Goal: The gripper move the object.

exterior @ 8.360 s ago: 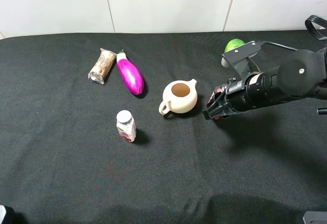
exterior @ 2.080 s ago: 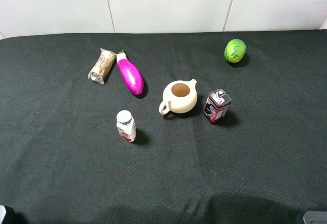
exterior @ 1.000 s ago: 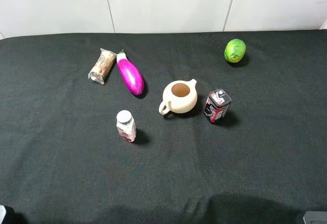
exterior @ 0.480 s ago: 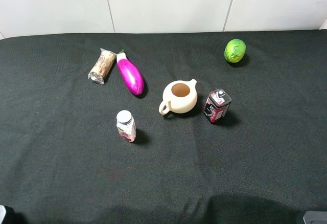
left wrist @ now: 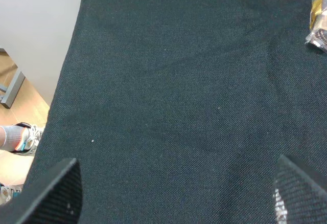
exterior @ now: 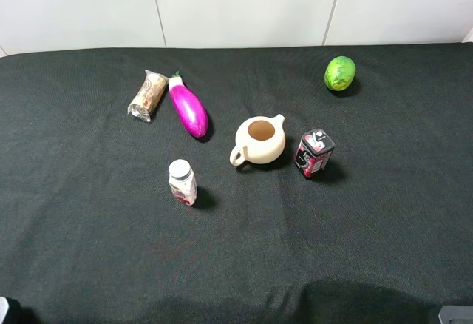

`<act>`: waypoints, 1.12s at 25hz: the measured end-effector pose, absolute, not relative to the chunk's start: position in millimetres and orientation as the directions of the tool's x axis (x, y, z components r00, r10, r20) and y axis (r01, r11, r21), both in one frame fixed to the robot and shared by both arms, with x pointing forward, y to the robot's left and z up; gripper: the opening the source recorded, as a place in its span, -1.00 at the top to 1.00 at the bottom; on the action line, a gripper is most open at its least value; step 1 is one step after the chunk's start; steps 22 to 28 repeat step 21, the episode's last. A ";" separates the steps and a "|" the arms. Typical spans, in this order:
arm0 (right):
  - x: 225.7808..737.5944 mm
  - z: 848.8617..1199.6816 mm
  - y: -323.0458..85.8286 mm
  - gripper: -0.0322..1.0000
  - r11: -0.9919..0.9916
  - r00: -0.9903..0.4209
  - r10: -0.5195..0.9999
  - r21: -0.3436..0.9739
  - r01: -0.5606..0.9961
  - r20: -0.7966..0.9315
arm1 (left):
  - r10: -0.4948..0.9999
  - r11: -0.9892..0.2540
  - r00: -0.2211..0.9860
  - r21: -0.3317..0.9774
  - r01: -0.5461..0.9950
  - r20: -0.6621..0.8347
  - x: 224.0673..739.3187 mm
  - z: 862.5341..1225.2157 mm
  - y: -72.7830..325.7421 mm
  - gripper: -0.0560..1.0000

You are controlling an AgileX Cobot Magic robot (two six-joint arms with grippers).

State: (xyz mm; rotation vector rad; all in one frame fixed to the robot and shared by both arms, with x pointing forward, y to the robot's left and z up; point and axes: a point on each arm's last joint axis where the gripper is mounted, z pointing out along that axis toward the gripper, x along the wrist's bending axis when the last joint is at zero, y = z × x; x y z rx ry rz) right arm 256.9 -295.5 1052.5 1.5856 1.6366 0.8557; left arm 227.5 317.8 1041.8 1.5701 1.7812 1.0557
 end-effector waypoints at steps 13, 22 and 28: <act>256.9 1052.5 -295.4 -0.41 0.040 -0.016 0.999 0.839 0.542 -0.038 | 0.979 0.016 -0.178 0.829 0.559 0.101 227.5 1041.8 317.8 -0.60; 256.9 1052.5 -295.4 -0.41 0.040 -0.016 0.999 0.839 0.542 -0.038 | 0.979 0.016 -0.178 0.829 0.559 0.101 227.5 1041.8 317.8 -0.60; 256.9 1052.5 -295.4 -0.41 0.040 -0.016 0.999 0.839 0.542 -0.038 | 0.979 0.016 -0.178 0.829 0.559 0.101 227.5 1041.8 317.8 -0.60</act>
